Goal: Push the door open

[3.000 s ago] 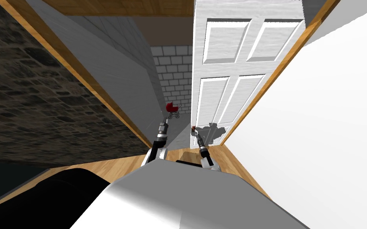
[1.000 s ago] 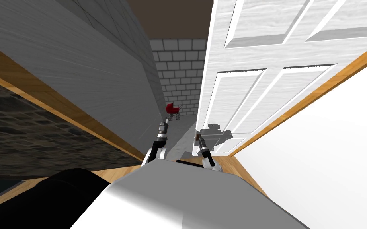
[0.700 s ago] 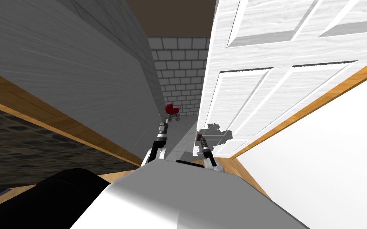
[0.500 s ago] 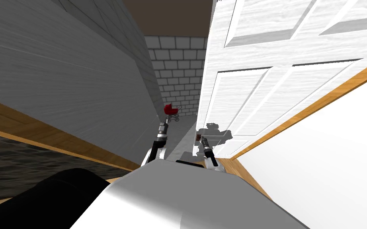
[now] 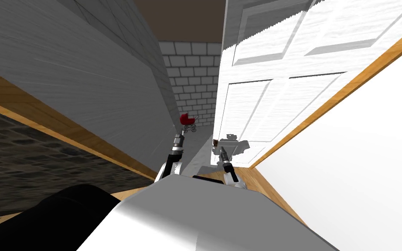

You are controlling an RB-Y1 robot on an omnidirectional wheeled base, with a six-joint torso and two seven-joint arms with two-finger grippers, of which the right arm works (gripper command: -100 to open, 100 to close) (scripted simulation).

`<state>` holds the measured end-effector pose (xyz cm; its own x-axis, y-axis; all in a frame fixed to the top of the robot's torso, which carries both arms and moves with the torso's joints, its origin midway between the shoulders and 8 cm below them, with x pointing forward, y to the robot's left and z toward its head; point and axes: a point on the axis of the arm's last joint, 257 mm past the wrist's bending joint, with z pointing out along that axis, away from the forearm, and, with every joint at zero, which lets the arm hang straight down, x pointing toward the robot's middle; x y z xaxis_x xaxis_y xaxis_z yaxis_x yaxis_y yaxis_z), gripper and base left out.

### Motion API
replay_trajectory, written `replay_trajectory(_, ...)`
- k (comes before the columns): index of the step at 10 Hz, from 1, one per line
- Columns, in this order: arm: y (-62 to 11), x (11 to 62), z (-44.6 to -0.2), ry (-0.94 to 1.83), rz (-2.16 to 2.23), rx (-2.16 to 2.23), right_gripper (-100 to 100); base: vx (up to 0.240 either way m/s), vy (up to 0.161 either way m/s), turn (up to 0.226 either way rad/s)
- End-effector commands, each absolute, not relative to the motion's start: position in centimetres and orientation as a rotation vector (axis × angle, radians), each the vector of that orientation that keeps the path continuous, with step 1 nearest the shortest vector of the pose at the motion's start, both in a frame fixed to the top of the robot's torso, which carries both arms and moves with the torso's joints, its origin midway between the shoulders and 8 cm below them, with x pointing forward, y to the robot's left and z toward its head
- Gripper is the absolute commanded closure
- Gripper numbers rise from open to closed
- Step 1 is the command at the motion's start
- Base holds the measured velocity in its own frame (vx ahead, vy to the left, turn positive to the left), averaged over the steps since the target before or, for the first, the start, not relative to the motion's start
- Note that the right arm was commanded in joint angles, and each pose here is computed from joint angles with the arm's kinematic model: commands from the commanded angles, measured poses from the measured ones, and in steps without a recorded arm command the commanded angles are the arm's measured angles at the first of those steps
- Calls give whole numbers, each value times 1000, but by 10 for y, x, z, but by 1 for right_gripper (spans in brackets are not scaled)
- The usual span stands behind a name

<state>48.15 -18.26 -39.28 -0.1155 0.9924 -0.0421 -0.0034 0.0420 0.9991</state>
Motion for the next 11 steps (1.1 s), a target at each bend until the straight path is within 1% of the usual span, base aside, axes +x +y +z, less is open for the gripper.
replay_trajectory(1, -176, 482, -393, 1308, 1276, 1131, -100, -234, 39, -43)
replay_trajectory(3, -166, 482, -392, 1302, 1294, 1144, -100, -188, 58, -28)
replay_trajectory(4, -169, 481, -393, 1305, 1287, 1140, -100, -83, 19, -5)
replay_trajectory(7, -180, 481, -393, 1303, 1270, 1130, -100, 150, 27, 23)
replay_trajectory(11, -185, 481, -392, 1293, 1263, 1130, -100, 208, 15, 25)
